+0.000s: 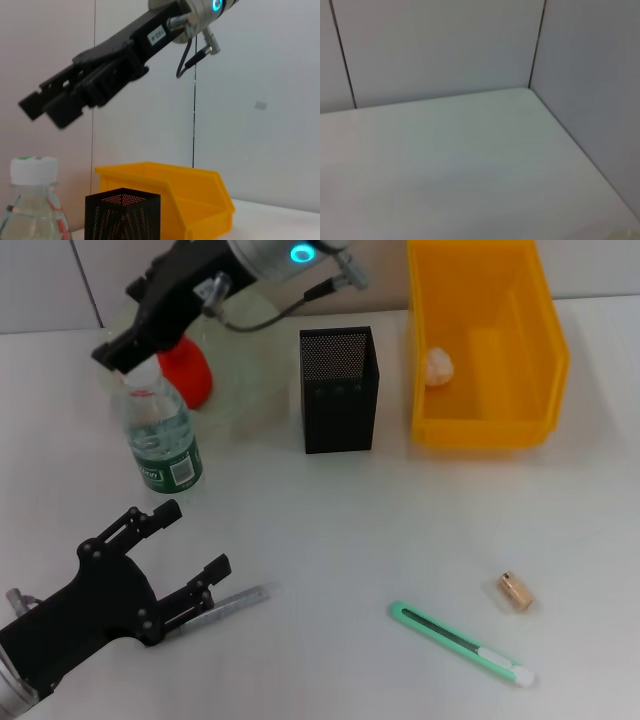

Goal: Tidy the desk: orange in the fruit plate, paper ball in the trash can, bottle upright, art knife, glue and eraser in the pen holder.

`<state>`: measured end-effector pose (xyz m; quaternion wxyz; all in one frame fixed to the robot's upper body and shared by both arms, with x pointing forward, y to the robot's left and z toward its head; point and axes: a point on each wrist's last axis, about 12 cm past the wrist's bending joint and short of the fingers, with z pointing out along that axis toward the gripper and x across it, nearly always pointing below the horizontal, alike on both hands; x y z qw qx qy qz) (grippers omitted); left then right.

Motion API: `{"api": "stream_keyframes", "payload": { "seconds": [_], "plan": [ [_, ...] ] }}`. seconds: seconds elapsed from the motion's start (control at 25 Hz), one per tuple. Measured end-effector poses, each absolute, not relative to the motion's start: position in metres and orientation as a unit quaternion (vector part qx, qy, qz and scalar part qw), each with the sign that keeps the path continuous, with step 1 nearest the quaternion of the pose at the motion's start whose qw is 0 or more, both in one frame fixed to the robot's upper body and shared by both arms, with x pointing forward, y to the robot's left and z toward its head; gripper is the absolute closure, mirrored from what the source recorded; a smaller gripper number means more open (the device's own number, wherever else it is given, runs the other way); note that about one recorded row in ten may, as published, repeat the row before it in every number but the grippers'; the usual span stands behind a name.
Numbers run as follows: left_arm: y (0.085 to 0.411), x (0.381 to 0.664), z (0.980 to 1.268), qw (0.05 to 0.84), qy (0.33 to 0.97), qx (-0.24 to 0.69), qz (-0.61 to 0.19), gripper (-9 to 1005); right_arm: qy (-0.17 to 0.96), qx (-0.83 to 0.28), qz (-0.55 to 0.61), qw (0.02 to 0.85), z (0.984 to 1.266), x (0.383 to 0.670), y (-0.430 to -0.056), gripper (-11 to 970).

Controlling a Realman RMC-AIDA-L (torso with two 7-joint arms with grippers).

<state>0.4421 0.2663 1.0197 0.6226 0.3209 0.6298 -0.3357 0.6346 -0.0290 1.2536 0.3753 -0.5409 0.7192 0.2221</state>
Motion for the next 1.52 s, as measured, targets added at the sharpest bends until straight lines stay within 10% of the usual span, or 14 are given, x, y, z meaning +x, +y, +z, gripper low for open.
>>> {"api": "stream_keyframes", "payload": {
  "seconds": [0.48, 0.84, 1.52],
  "plan": [
    [0.266, 0.445, 1.022, 0.623, 0.627, 0.322, -0.340, 181, 0.730, -0.474, 0.243, 0.427, 1.303, 0.602, -0.116, 134],
    [0.265, 0.447, 1.023, 0.621, 0.625, 0.327, -0.342, 182, 0.790, -0.444, 0.228, 0.358, 1.283, 0.550, -0.194, 136],
    [0.260, 0.458, 1.027, 0.619, 0.621, 0.331, -0.350, 182, 0.868, -0.470, 0.108, 0.119, 1.236, 0.515, -0.186, 147]
  ]
}}
